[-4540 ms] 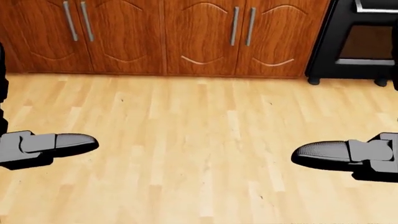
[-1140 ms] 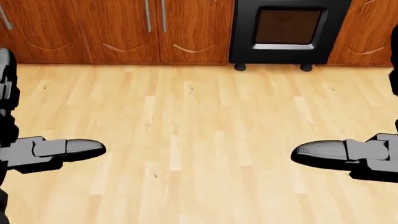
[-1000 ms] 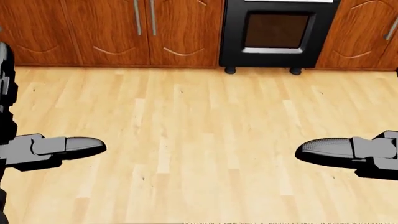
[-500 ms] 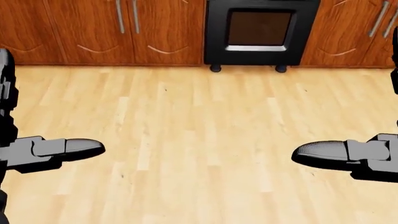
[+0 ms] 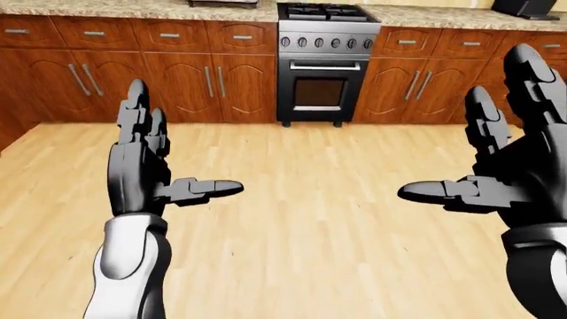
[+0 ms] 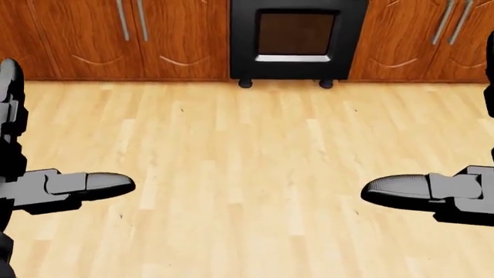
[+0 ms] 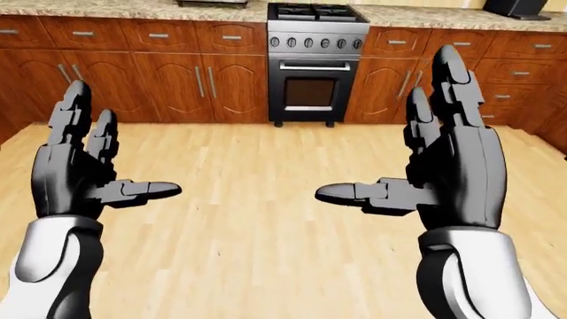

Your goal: Navigate to the stove.

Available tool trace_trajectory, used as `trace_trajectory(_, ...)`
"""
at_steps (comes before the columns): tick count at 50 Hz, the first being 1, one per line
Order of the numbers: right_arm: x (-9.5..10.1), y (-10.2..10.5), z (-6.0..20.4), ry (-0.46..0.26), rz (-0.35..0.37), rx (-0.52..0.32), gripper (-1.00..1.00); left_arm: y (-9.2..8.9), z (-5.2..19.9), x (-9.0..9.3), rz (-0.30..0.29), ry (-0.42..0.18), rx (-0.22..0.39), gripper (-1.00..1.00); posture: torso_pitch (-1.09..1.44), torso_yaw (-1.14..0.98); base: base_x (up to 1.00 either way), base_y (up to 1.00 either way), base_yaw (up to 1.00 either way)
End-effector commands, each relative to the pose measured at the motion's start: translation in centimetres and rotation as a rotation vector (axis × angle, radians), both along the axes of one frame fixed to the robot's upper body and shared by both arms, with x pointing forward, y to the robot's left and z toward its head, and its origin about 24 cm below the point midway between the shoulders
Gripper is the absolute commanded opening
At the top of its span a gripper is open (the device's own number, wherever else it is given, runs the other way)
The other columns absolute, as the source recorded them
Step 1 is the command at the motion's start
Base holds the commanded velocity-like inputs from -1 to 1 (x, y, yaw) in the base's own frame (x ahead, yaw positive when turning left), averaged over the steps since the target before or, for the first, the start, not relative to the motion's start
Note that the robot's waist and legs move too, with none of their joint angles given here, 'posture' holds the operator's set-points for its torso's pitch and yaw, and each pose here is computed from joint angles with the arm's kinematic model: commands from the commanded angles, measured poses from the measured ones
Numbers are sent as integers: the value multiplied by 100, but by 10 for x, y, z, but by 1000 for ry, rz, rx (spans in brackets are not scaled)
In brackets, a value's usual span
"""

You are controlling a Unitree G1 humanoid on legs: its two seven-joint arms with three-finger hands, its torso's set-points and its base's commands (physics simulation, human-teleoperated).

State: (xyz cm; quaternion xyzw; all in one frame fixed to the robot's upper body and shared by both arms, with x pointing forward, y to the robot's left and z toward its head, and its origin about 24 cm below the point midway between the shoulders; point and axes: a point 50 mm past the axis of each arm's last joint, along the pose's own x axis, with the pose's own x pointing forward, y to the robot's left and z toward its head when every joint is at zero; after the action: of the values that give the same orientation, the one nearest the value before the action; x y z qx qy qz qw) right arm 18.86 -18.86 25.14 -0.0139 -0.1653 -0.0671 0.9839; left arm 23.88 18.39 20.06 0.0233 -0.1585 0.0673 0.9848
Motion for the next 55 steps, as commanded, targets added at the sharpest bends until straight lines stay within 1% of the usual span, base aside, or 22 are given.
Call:
trace_trajectory(1, -3, -3, 8, -56, -22, 2, 100, -4, 16, -7, -22, -86, 8, 100, 0, 0, 0, -34, 0)
trace_trajectory(9, -2, -3, 7, -55, -28, 2, 100, -3, 11, -4, -18, -78, 7, 100, 0, 0, 0, -35, 0)
trace_trajectory(23, -2, -3, 6, -54, -24, 2, 100, -2, 13, -6, -17, -79, 3, 100, 0, 0, 0, -36, 0)
trace_trajectory(35, -1, -2, 6, -55, -23, 3, 100, -4, 11, -3, -23, -76, 8, 100, 0, 0, 0, -37, 0)
trace_trajectory(37, -1, -2, 5, -53, -27, 15, 100, -4, 12, -3, -23, -76, 8, 100, 0, 0, 0, -6, 0)
trace_trajectory(38, -1, -2, 6, -63, -20, 23, 100, -4, 11, -3, -23, -75, 8, 100, 0, 0, 0, 0, 0)
trace_trajectory(46, -3, -1, 11, -87, -9, 33, 100, -3, 13, -5, -20, -78, 3, 100, 0, 0, 0, 0, 0)
trace_trajectory(48, -2, -1, 9, -80, -13, 32, 100, -3, 12, -5, -21, -76, 4, 100, 0, 0, 0, 0, 0)
trace_trajectory(55, -4, -2, 11, -88, -9, 32, 100, -3, 11, -5, -19, -75, 4, 100, 0, 0, 0, 0, 0)
